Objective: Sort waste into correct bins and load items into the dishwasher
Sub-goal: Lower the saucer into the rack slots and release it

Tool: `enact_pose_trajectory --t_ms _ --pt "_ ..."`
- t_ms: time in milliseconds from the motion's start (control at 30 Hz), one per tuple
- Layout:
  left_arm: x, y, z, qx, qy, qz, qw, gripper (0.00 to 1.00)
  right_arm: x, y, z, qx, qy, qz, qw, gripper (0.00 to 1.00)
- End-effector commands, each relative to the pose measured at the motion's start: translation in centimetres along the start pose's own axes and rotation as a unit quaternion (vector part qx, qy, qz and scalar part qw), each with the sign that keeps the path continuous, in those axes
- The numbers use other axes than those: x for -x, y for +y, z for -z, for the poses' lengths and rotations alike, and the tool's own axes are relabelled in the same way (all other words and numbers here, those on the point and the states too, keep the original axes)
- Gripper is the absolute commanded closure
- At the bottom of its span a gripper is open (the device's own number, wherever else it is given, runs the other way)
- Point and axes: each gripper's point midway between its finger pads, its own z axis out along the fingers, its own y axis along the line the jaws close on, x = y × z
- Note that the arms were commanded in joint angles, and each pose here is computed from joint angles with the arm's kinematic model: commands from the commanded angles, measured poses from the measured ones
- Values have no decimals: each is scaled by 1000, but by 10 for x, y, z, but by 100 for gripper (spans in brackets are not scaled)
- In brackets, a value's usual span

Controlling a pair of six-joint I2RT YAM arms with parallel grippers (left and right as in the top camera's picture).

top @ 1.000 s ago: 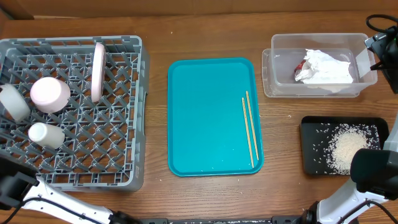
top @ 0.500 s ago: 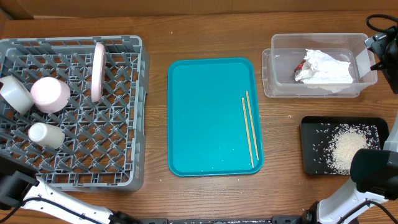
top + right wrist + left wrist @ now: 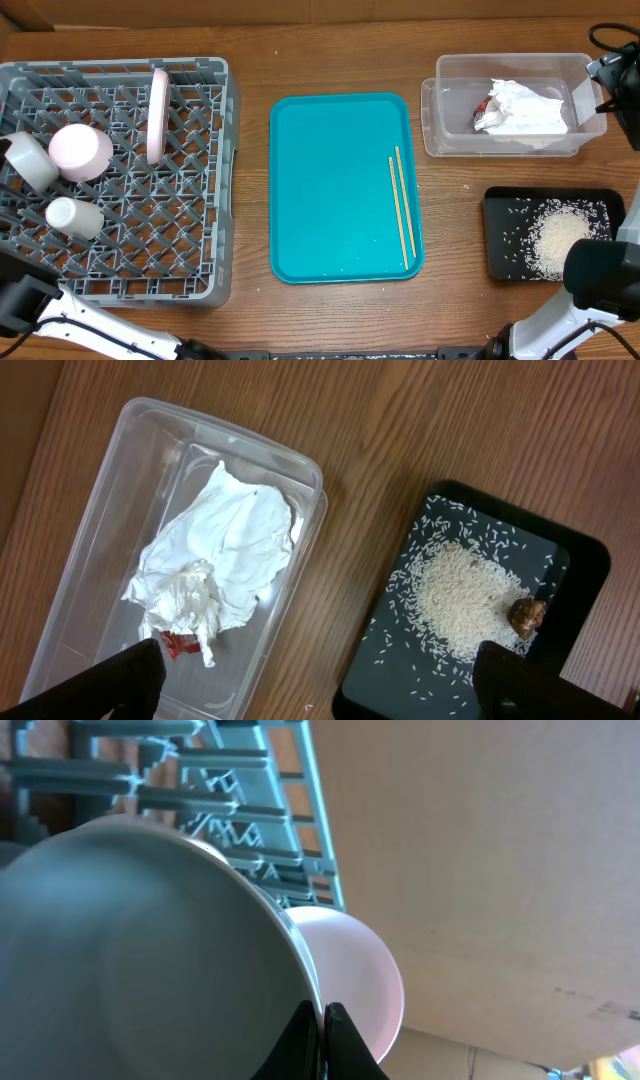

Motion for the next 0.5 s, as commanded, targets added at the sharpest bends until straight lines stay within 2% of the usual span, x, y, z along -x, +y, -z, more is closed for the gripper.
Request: enact_pose_trajectory --t_ms 0,300,400,467 --pt "1 18 7 37 -6 -3 999 96 5 -3 8 5 -12 -3 1000 0" --pt "6 38 25 77 -22 8 997 96 5 -3 8 5 -12 -3 1000 0" --pt "6 54 32 120 -26 21 992 96 5 -3 8 5 -12 -3 1000 0" --pt "3 67 38 157 -24 30 987 90 5 -3 8 5 -12 -3 1000 0"
